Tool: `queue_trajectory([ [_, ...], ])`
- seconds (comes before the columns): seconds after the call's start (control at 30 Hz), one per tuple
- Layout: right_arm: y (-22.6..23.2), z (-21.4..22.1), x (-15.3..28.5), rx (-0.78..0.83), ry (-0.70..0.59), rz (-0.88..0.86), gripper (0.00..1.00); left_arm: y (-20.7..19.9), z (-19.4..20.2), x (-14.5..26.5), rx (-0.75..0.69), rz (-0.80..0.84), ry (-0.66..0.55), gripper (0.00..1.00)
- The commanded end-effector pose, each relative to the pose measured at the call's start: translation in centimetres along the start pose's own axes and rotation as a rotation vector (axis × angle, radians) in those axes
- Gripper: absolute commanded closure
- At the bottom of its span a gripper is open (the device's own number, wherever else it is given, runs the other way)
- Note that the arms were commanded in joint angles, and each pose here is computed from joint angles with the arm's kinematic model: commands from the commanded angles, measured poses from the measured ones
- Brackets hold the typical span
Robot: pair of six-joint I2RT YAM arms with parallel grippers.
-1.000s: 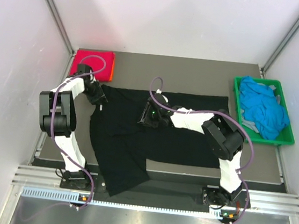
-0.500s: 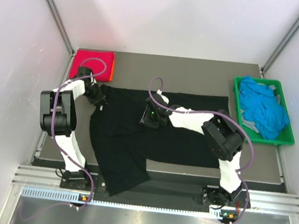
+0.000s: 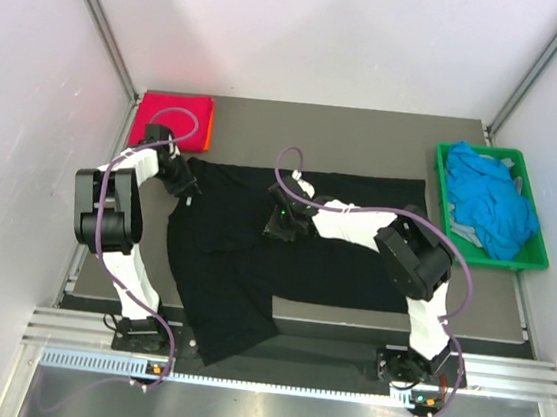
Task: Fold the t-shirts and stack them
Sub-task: Fold the tshirt
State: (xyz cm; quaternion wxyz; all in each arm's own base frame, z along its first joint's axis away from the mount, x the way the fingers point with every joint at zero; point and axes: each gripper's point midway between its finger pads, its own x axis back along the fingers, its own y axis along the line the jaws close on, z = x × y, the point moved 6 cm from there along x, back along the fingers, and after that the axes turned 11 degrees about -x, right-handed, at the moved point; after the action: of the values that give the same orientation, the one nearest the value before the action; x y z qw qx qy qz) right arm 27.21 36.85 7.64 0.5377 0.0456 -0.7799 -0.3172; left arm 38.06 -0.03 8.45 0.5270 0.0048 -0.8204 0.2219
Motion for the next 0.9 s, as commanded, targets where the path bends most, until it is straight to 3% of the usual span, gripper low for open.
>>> queue_trajectory([
  [0.0,1.7,0.4,0.6,0.015,-0.009,-0.029,0.89,-1.3,-1.4,1.7,-0.028,0.042,-0.061,0.73],
  [0.13,1.9,0.3,0.8,0.029,-0.011,-0.048,0.99,-1.3,-1.4,1.9,-0.032,0.029,-0.064,0.73],
  [0.27,2.1,0.5,0.7,0.035,0.003,-0.061,1.00,-1.6,-1.5,2.1,-0.031,0.044,-0.070,0.76],
  [0.37,2.2,0.4,0.8,0.039,-0.001,-0.071,1.00,-1.5,-1.5,2.2,-0.027,0.031,-0.068,0.87],
  [0.43,2.4,0.3,1.2,0.049,-0.008,-0.081,1.00,-1.3,-1.4,2.4,-0.024,0.011,-0.060,1.00],
  [0.7,2.9,-0.5,2.5,0.082,-0.061,-0.118,1.00,-1.7,-1.0,4.0,-0.033,-0.059,-0.062,1.00],
  [0.77,3.0,-0.5,2.6,0.083,-0.064,-0.125,1.00,-2.0,-0.9,4.0,-0.044,-0.056,-0.052,0.84],
  [0.87,3.0,-0.5,2.5,0.085,-0.058,-0.129,1.00,-2.2,-1.0,3.9,-0.046,-0.040,-0.044,0.82],
])
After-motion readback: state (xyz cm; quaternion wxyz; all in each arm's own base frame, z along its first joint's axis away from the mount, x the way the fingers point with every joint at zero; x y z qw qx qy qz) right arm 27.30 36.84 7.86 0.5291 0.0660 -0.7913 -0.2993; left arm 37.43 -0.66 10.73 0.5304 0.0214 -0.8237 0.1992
